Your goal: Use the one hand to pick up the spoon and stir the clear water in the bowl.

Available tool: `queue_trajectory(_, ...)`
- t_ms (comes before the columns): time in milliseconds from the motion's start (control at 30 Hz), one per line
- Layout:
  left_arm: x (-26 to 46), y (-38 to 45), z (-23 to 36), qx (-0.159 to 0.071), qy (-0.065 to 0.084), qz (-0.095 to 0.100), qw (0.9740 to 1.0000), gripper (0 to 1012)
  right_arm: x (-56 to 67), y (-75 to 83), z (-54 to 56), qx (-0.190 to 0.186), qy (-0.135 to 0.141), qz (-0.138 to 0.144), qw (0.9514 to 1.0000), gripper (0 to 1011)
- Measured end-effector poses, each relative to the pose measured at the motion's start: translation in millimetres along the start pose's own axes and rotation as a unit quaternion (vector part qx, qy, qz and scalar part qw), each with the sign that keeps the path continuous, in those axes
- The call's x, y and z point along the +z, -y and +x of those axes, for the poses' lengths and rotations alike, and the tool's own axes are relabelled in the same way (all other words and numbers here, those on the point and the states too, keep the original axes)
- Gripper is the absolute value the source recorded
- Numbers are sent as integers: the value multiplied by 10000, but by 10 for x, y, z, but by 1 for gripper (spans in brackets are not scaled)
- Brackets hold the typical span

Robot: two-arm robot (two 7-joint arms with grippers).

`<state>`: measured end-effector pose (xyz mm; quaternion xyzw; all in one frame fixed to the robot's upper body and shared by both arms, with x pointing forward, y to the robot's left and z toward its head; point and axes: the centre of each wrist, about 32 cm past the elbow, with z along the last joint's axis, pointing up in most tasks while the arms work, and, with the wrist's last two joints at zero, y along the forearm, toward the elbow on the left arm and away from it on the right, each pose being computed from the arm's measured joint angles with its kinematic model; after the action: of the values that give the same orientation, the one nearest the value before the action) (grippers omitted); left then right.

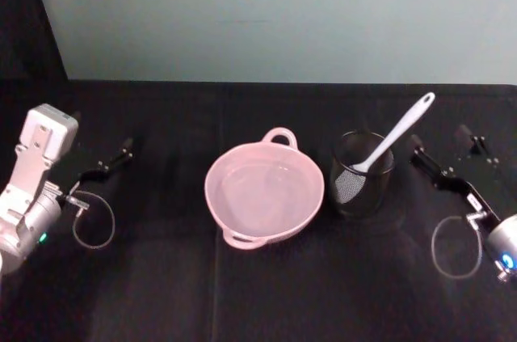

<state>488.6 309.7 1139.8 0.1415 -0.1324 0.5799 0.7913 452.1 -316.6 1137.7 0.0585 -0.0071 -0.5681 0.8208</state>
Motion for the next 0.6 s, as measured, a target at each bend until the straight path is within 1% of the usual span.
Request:
queue_trajectory(33, 0, 0, 0, 0, 0, 0, 10000, 1011, -16, -37, 10, 50, -262, 27, 9996, 1004)
queue_trajectory(67, 0, 0, 0, 0, 0, 0, 10000, 1011, -28, -56, 17, 67, -388, 27, 9992, 1004)
queue_trajectory(100, 0, 0, 0, 0, 0, 0, 10000, 1011, -50, -99, 34, 104, -658, 32, 9978, 1004)
queue_trajectory(200, 0, 0, 0, 0, 0, 0, 10000, 1011, -71, -168, 67, 148, -1066, 44, 9942, 1004)
queue_trajectory(233, 0, 0, 0, 0, 0, 0, 10000, 1011, -86, -216, 85, 164, -1331, 70, 9909, 1004)
queue_trajectory(333, 0, 0, 0, 0, 0, -1, 10000, 1011, -102, -280, 111, 191, -1716, 95, 9849, 1004)
queue_trajectory(367, 0, 0, 0, 1, 0, -1, 10000, 1011, -105, -325, 131, 207, -1968, 100, 9802, 1004)
queue_trajectory(433, 0, 0, 0, 0, 0, 0, 10000, 1011, -108, -370, 142, 234, -2198, 95, 9752, 1004)
queue_trajectory(467, 0, 0, 0, 0, 0, 0, 10000, 1011, -109, -408, 152, 267, -2386, 78, 9707, 1004)
queue_trajectory(500, 0, 0, 0, 0, 0, 0, 10000, 1011, -111, -425, 156, 284, -2471, 65, 9686, 1004)
queue_trajectory(533, 0, 0, 0, 0, 0, 0, 10000, 1011, -112, -454, 161, 319, -2602, 51, 9650, 1004)
queue_trajectory(600, 0, 0, 0, 0, 0, 0, 10000, 1011, -111, -481, 163, 361, -2720, 47, 9616, 1004)
